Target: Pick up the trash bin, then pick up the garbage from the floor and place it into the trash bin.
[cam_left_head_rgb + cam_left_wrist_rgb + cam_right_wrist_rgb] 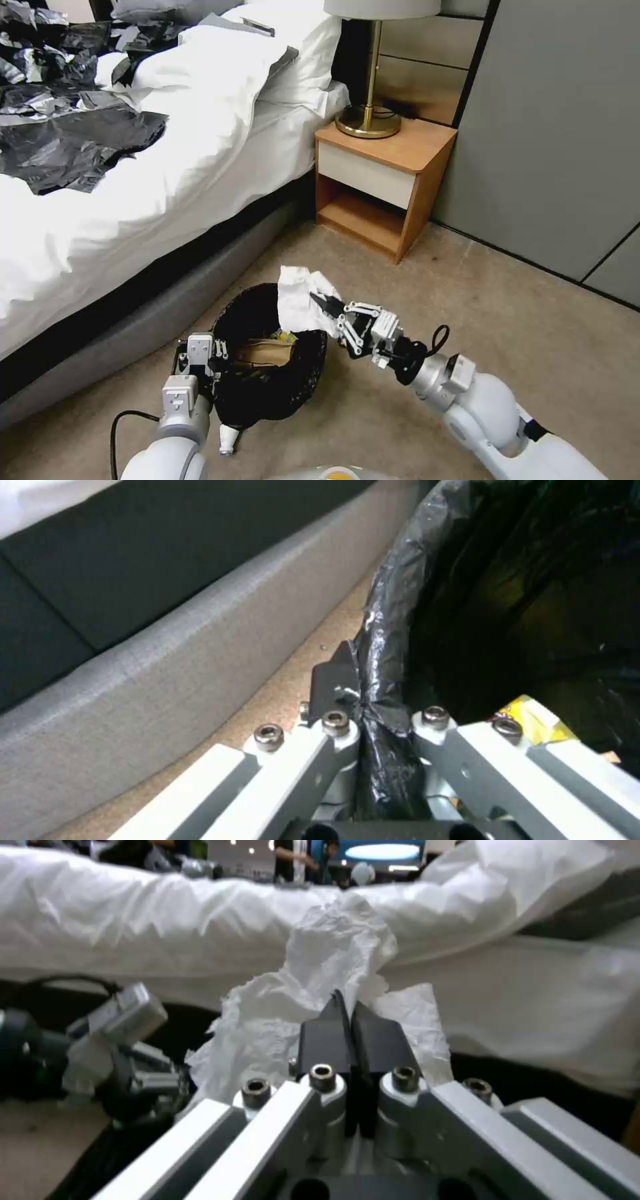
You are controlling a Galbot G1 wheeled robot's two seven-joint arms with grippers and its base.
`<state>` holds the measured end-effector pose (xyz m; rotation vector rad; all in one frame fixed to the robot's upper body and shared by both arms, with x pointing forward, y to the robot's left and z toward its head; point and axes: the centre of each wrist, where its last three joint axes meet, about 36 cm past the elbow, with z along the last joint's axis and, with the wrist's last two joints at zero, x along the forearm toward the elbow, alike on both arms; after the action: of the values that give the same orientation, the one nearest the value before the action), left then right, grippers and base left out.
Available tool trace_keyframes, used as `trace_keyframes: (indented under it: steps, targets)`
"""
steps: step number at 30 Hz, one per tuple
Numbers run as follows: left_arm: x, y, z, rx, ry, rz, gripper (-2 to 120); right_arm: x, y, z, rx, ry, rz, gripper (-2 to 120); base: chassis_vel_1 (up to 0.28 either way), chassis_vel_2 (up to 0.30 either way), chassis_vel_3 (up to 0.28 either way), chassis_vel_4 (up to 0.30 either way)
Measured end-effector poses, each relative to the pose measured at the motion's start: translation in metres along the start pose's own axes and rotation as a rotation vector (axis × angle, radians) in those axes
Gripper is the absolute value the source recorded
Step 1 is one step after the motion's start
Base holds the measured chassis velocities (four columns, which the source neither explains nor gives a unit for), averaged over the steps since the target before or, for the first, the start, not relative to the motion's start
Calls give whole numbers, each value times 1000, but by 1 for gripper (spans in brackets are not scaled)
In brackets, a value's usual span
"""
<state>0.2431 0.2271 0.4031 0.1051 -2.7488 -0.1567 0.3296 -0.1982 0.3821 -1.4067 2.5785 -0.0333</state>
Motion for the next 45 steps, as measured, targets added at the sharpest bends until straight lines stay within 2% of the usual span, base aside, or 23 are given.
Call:
trace_keyframes:
  steps: [10, 24, 27, 29, 31, 32, 36, 37, 38, 40, 41, 43, 45]
  targets:
    - [5, -3, -2, -1, -5, 6, 1, -10, 9, 46, -36, 104, -10, 0, 0, 0, 0, 0]
    - [5, -5, -3, 0, -9, 8, 1, -40, 25, 77, -60, 159, -38, 1, 0, 0, 0, 0]
    - [2, -5, -3, 1, -10, 7, 1, -44, 24, 79, -58, 166, -41, 17, 0, 0, 0, 0]
    - [2, -5, -2, 1, -10, 7, 1, -44, 24, 79, -57, 166, -42, 21, 0, 0, 0, 0]
    - [0, -5, -2, 2, -9, 7, 1, -46, 22, 79, -54, 168, -44, 32, 0, 0, 0, 0]
    - [0, -5, -2, 2, -9, 7, 1, -46, 22, 79, -54, 168, -44, 32, 0, 0, 0, 0]
    - [-2, -5, -2, 5, -8, 7, 1, -45, 21, 79, -54, 172, -44, 50, 0, 0, 0, 0]
    - [-2, -5, -2, 5, -8, 7, 1, -45, 21, 79, -54, 172, -44, 50, 0, 0, 0, 0]
    - [-2, -4, -1, 6, -7, 6, 1, -44, 21, 79, -54, 175, -45, 57, 0, 0, 0, 0]
    - [-2, -4, -1, 6, -6, 4, 1, -43, 21, 79, -53, 177, -46, 60, 0, 0, 0, 0]
    - [-3, -3, -1, 6, -6, 3, 1, -42, 21, 79, -52, 180, -47, 68, 0, 0, 0, 0]
    - [-3, -3, -1, 7, -7, 3, 1, -42, 20, 79, -52, 181, -48, 72, 0, 0, 0, 0]
    - [-3, -3, -1, 7, -7, 3, 1, -41, 20, 79, -50, 183, -47, 83, 0, 0, 0, 0]
